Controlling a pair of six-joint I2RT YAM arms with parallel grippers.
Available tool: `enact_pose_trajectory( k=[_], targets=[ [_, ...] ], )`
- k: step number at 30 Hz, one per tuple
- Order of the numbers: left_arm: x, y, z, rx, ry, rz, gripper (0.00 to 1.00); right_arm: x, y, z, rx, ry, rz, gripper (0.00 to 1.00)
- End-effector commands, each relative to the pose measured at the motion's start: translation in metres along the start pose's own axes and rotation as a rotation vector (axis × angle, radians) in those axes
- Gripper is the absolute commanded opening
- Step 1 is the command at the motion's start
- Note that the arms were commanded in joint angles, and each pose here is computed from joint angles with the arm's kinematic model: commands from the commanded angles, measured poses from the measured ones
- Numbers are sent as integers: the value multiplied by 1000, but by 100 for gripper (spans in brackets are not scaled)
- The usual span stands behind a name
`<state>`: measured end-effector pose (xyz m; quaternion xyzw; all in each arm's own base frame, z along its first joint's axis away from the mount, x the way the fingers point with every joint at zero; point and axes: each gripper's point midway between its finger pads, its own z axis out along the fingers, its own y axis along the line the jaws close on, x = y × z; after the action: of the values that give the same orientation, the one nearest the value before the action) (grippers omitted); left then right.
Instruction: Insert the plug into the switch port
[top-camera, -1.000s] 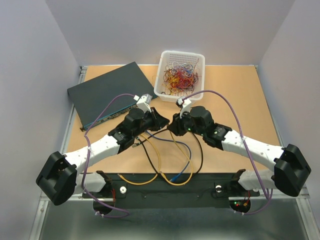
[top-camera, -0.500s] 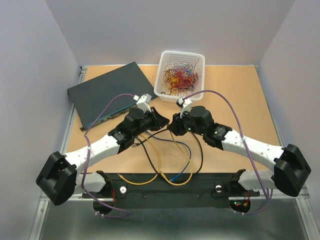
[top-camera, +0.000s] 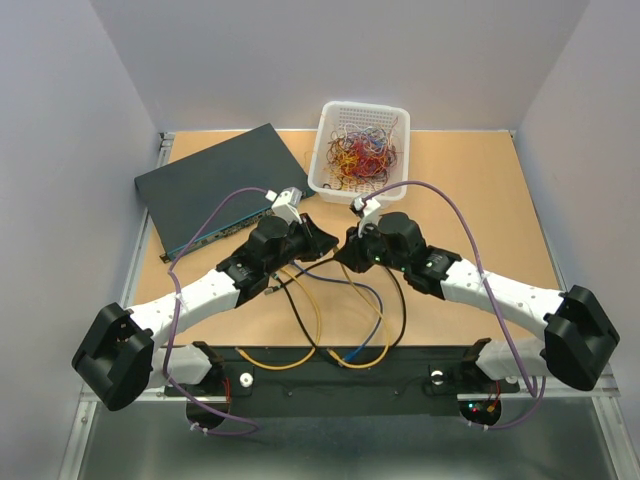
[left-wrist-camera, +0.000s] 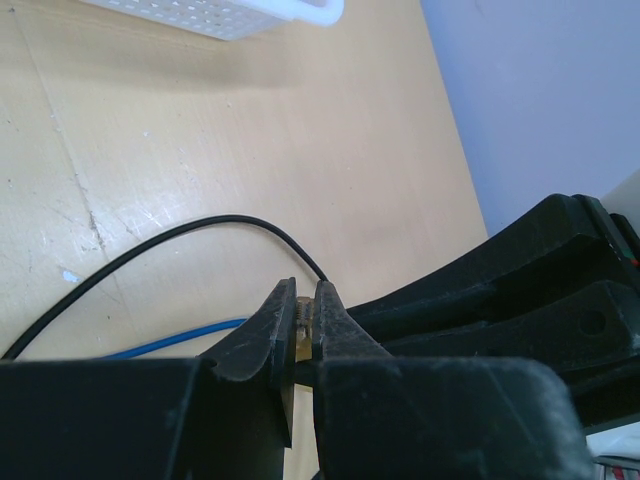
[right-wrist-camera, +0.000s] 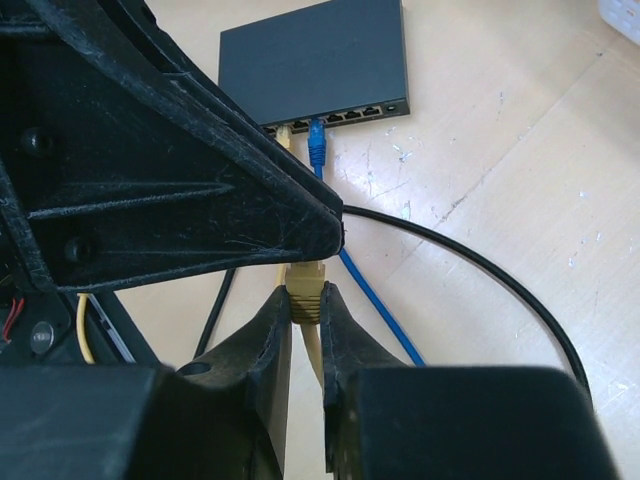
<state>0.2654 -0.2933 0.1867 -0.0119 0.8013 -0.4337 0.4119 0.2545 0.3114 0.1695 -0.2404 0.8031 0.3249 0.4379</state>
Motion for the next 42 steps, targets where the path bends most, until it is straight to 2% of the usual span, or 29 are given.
enact_pose_trajectory(
  k=[1, 4, 10, 14, 15, 17, 19, 20, 27, 32, 36, 42],
  targets=[
    [-27, -26, -4, 72, -84, -2, 0, -25, 10, -3, -27, -82, -9, 11],
    [-25, -21, -4, 58, -85, -6, 0, -30, 11, -7, -27, -109, -8, 1],
    [-10, 1, -4, 12, -63, -27, 0, -34, 10, -12, -22, -133, -11, 0],
    [-2, 16, -3, -11, -45, -38, 20, -32, 11, -10, -27, -124, -12, 0],
    [-1, 19, -3, -14, -44, -39, 33, -31, 10, -8, -25, -120, -13, 0],
    [-3, 33, -5, -41, -51, -41, 48, -26, 7, -2, -13, -100, -9, 1],
    [-7, 45, -8, -58, -58, -49, 53, -20, 0, 4, 17, -80, -1, 0],
    [-15, 64, -12, -98, -82, -68, 57, -13, -4, 11, 33, -54, 2, 0],
    [-42, 111, -22, -205, -172, -79, 61, 15, -33, 46, 161, 96, -12, 0],
    [-66, 159, -29, -367, -271, -112, 61, 30, -42, 76, 186, 185, -37, 1],
    [-76, 191, -39, -455, -310, -139, 59, 29, -47, 98, 200, 226, -59, 1],
    [-79, 224, -55, -552, -343, -148, 57, 33, -45, 106, 197, 259, -43, 0]
  ],
)
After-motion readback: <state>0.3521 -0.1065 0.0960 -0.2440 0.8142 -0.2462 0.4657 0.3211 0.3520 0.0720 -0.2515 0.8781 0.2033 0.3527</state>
